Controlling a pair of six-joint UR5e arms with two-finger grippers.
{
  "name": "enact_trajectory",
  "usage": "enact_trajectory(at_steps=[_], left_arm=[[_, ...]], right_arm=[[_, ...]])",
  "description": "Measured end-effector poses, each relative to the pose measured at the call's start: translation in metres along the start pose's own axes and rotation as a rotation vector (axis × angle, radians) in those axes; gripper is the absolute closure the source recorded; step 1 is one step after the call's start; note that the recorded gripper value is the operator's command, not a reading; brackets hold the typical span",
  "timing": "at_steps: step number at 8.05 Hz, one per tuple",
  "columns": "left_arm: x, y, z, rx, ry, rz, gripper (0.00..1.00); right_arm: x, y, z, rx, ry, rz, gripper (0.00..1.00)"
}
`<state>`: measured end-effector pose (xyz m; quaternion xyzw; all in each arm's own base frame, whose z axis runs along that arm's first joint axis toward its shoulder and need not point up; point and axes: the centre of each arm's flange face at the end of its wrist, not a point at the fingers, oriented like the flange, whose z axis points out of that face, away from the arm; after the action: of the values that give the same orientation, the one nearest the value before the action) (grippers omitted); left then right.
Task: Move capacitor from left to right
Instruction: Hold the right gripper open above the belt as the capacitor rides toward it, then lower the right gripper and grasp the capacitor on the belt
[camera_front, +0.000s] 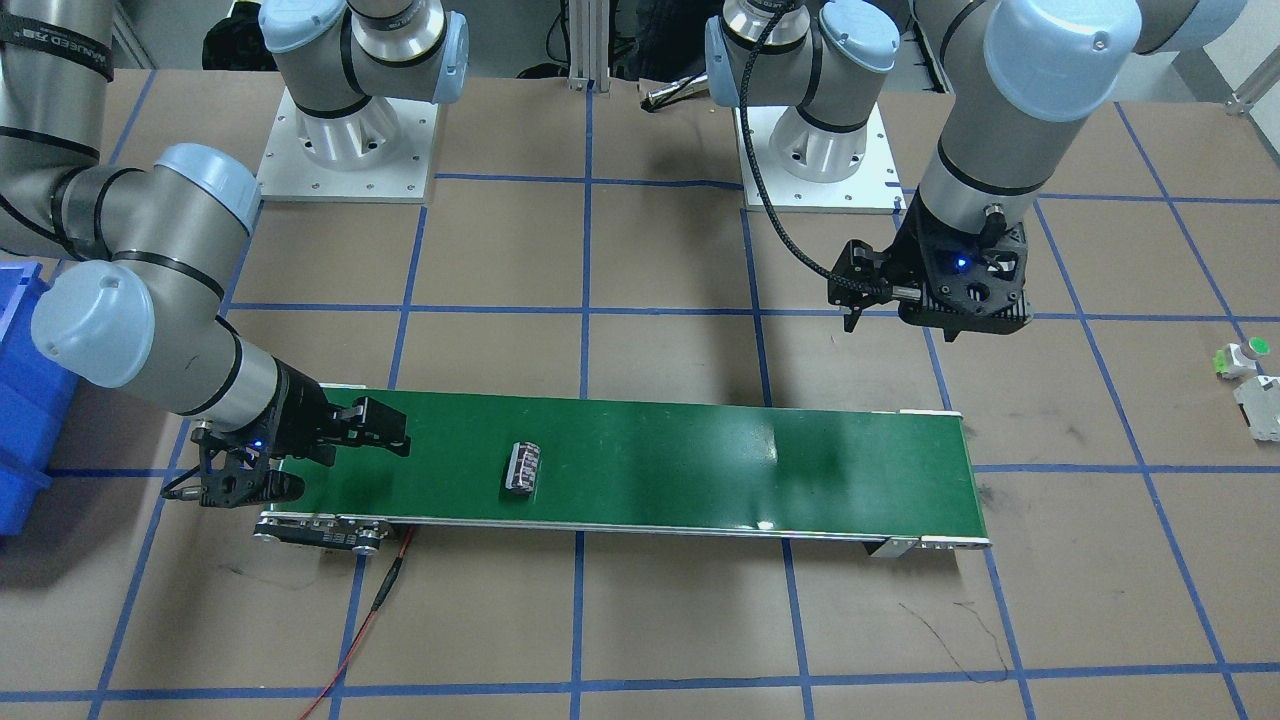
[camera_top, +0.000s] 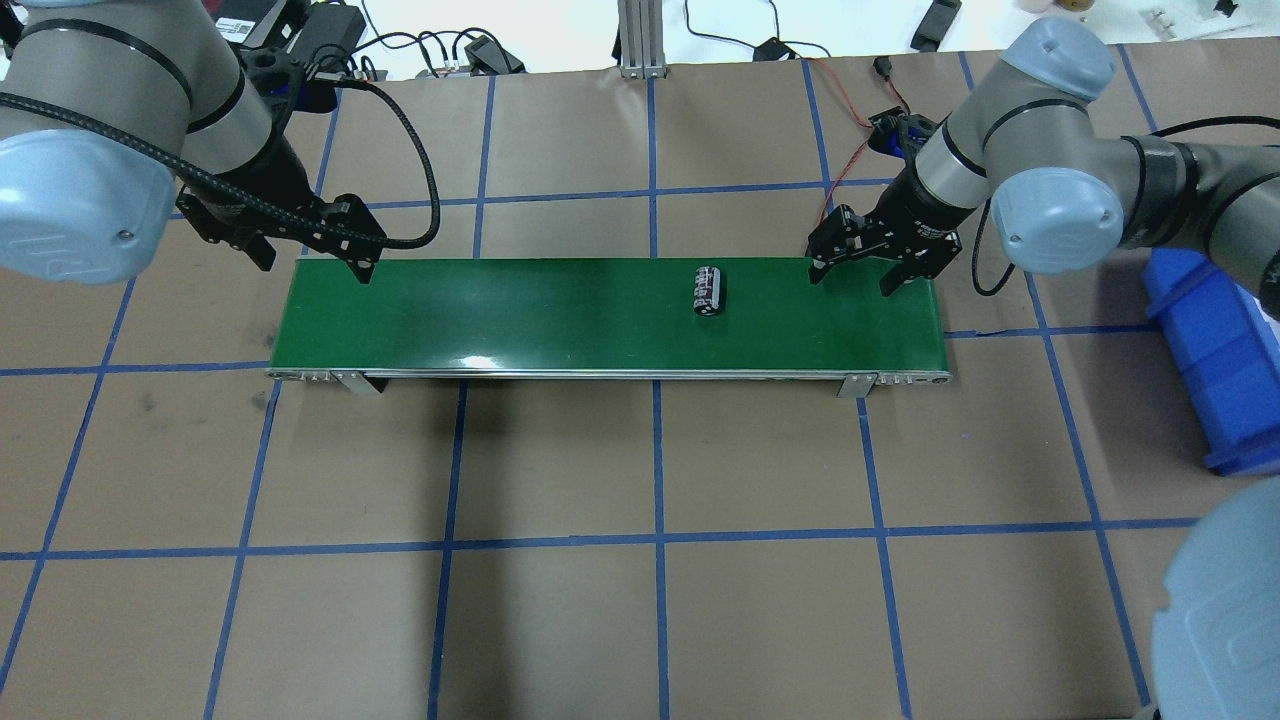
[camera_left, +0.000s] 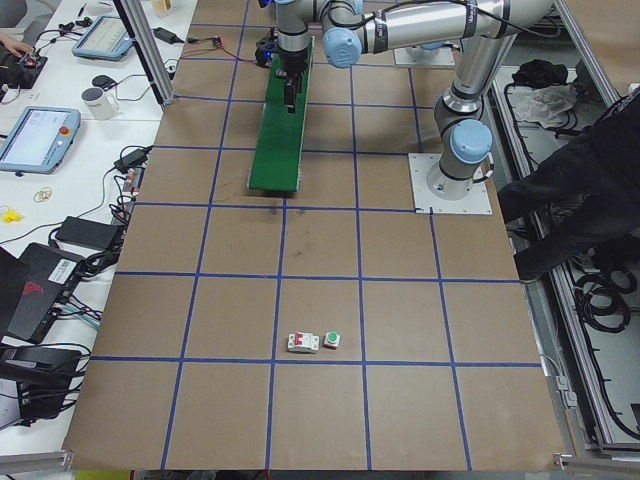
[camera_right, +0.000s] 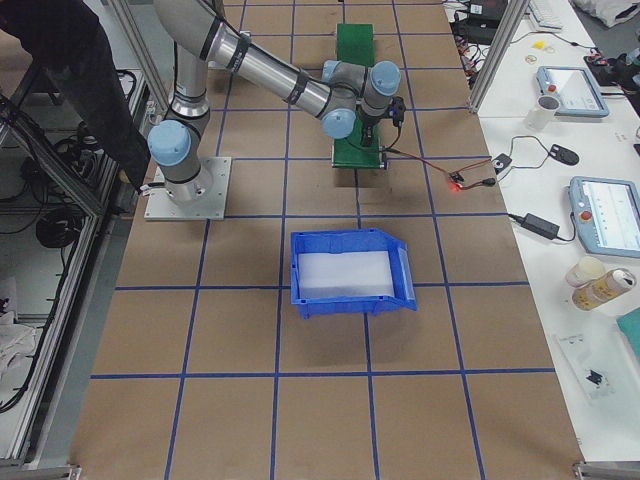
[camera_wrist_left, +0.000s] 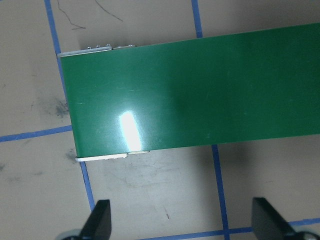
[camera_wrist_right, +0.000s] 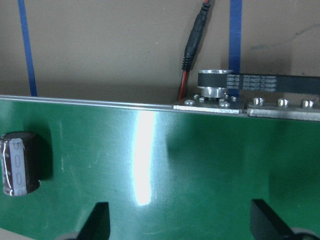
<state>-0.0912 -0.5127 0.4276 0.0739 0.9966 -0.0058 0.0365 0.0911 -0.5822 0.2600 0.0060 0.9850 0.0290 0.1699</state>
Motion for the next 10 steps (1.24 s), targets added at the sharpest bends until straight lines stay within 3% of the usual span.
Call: enact_trajectory(at_steps=[10], left_arm=[[0.0009,-0.0001,0.0013,-0.002,0.001,-0.002,0.00]], right_arm=[[0.0013,-0.0004,0.0075,-0.012,-0.006,0.003,0.00]])
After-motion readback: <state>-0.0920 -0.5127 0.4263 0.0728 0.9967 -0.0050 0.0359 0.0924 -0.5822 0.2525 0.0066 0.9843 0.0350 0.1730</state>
